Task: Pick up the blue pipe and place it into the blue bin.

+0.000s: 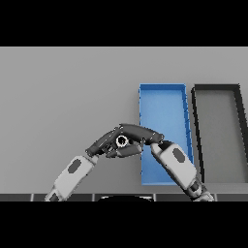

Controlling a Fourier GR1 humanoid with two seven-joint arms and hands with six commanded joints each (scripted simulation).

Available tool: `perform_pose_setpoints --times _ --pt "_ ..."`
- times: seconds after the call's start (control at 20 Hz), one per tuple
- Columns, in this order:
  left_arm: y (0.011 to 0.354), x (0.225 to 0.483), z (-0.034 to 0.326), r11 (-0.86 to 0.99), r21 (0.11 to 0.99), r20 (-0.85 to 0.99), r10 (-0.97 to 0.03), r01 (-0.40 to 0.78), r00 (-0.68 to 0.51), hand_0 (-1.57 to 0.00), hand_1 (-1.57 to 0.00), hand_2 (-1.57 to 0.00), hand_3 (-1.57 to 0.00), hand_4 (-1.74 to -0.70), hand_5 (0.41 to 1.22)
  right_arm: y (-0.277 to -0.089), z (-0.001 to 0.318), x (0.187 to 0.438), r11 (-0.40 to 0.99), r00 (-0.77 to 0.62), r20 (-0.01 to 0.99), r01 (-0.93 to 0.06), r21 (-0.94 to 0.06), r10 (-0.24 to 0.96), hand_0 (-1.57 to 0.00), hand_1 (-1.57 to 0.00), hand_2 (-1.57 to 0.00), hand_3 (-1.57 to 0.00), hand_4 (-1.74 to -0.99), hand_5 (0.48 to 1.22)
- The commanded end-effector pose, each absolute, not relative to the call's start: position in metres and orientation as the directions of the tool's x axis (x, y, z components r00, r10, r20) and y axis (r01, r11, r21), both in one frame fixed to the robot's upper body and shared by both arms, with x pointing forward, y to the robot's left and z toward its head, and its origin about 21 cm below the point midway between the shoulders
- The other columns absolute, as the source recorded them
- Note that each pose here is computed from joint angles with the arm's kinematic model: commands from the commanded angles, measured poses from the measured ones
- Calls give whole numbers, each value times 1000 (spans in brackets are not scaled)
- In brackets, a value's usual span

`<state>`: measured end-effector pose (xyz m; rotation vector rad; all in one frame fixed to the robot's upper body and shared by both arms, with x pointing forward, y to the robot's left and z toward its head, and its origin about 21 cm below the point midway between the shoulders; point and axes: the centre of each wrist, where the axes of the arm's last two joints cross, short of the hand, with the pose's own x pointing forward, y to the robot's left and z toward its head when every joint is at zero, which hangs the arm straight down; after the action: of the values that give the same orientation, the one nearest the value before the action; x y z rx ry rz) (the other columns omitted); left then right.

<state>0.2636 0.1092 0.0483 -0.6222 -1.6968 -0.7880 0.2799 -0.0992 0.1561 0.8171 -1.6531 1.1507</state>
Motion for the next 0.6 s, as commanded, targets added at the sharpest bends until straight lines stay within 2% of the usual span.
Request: perform_pose_setpoints --times 0.0,0.1,0.15,0.2,0.3,0.4,0.55 --pt "113 264 49 622 238 958 -24 746 -286 -1157 -1083 -977 -1066 -1535 1221 -100 156 278 342 -327 945 -891 -300 -21 -1541 -1540 -1542 -1529 -1483 1179" --pt "117 265 49 562 324 940 -99 761 -327 -740 -693 -625 -682 -1307 1221 -97 156 277 337 -308 951 -895 -291 3 -1552 -1551 -1552 -1544 -1488 1194" --pt "118 265 51 542 349 933 -121 764 -340 -592 -554 -500 -546 -1216 1221 -99 156 277 336 -319 948 -892 -303 8 -1556 -1555 -1556 -1549 -1490 1199" --pt "118 266 48 530 372 924 -134 762 -358 -473 -443 -399 -436 -1143 1187 -98 156 275 334 -315 949 -893 -303 21 -1559 -1558 -1559 -1554 -1491 1204" --pt "120 265 48 532 388 918 -149 753 -368 -303 -283 -255 -279 -1041 1020 -96 157 277 326 -320 947 -895 -305 8 -1563 -1563 -1563 -1560 -1493 1210" --pt "123 269 44 537 407 913 -218 739 -345 -193 -181 -163 -178 -968 849 -97 159 272 323 -343 938 -895 -307 -59 -1566 -1566 -1566 -1564 -1495 1214" --pt "121 269 41 539 411 912 -233 735 -339 -98 -92 -83 -91 -898 697 -94 158 271 330 -362 932 -884 -331 -34 -1568 -1568 -1568 -1567 -1496 1217"
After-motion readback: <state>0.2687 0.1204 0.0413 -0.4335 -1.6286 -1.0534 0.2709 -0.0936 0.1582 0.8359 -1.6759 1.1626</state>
